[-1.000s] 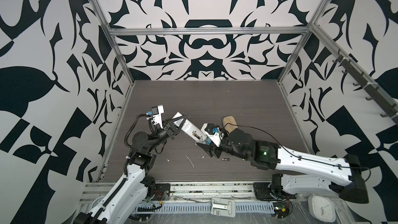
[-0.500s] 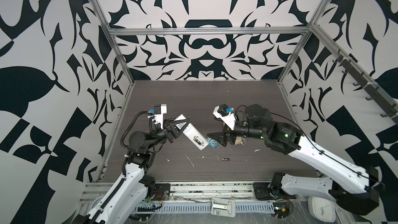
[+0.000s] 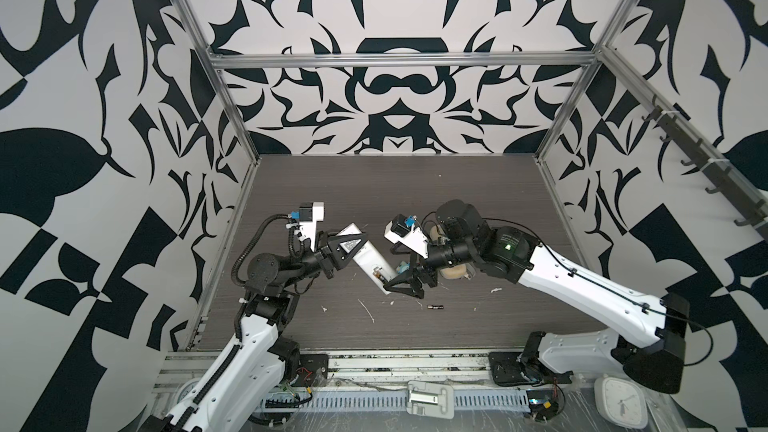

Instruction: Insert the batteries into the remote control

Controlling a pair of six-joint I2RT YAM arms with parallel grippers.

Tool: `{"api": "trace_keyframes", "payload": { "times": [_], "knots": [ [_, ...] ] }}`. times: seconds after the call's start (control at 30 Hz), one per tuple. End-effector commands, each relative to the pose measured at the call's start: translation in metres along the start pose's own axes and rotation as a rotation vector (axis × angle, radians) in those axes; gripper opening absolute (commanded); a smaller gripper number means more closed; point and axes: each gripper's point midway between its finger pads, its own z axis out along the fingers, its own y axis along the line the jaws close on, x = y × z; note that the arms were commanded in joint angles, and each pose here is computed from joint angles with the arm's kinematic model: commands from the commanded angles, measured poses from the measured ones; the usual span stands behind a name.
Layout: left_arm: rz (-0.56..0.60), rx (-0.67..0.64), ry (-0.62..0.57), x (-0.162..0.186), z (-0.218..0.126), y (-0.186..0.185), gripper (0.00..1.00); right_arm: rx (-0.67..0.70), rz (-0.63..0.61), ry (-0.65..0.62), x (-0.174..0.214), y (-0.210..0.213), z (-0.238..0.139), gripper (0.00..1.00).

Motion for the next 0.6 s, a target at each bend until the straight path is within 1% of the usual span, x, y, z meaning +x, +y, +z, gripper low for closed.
{"api": "trace_keyframes", "payload": {
  "times": [0.0, 0.23, 0.47, 0.57],
  "knots": [
    [0.05, 0.037, -0.015, -0.012, 0.002, -0.015, 0.0, -0.017, -0.001, -0.08, -0.02, 0.0, 0.001, 1.0],
    [0.048, 0.036, -0.011, -0.011, 0.002, -0.015, 0.0, -0.004, 0.019, -0.093, -0.025, -0.01, 0.011, 1.0],
    [0.048, 0.036, -0.011, -0.012, 0.002, -0.015, 0.0, -0.01, 0.028, -0.078, -0.019, -0.015, 0.019, 0.99],
    [0.048, 0.035, -0.012, -0.012, 0.002, -0.015, 0.0, -0.019, 0.03, -0.076, -0.018, -0.016, 0.021, 0.97]
  ]
}}
